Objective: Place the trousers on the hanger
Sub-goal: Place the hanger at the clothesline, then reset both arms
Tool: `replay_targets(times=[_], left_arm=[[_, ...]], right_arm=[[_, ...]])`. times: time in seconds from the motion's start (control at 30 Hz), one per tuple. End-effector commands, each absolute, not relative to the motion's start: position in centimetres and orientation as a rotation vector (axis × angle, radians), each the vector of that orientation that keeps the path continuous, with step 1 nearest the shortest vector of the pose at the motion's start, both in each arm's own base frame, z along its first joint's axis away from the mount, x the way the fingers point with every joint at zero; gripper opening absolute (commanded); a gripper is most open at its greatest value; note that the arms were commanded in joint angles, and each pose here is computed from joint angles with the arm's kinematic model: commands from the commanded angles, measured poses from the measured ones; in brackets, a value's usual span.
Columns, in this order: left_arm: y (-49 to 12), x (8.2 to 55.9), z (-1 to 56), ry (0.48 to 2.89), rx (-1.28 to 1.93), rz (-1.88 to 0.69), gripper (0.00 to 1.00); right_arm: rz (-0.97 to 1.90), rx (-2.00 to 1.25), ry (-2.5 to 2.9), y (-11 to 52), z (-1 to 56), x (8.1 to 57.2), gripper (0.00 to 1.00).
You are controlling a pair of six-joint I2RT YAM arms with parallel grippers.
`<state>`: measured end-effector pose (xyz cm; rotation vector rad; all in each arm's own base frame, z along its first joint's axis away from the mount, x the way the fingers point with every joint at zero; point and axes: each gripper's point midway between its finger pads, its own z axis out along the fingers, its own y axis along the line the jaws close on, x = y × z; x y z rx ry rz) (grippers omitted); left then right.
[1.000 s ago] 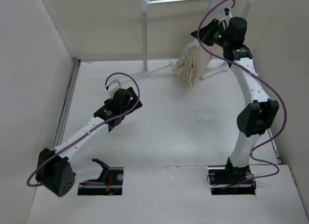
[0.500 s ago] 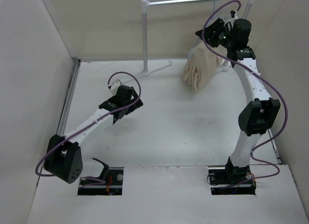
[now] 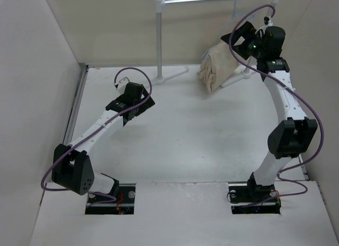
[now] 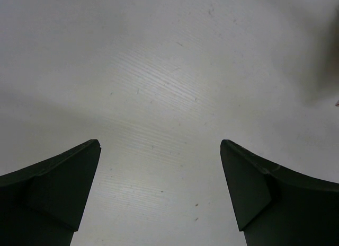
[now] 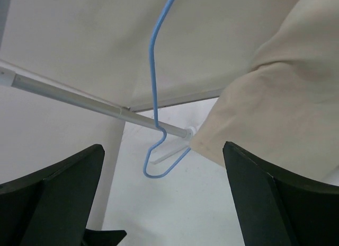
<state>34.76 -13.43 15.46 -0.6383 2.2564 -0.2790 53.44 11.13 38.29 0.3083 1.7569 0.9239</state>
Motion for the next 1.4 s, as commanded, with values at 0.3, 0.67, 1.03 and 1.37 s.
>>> replay_targets(times=[0.3,0.67,1.03,1.37], left_arm=[[-15.7,36.7,16.0,2.333,-0.542,-0.228,1.00],[-18.3,36.3,12.6,2.434,-0.471,-0.243,1.00],[-20.3,36.6,11.7,2.464,-0.412,-0.284,1.00],[-20.5,36.6,11.4,2.463,-0.400,-0.293,1.00]], right_arm=[[0.537,0.638,1.816,3.1,30.2,44.5,1.00],[0.188,1.044,2.163,-1.9,12.1,34.0,1.00],[0.185,1.019,2.195,-1.2,12.9,35.0,1.00],[0.204,0.991,2.158,-1.2,15.2,36.5,1.00]])
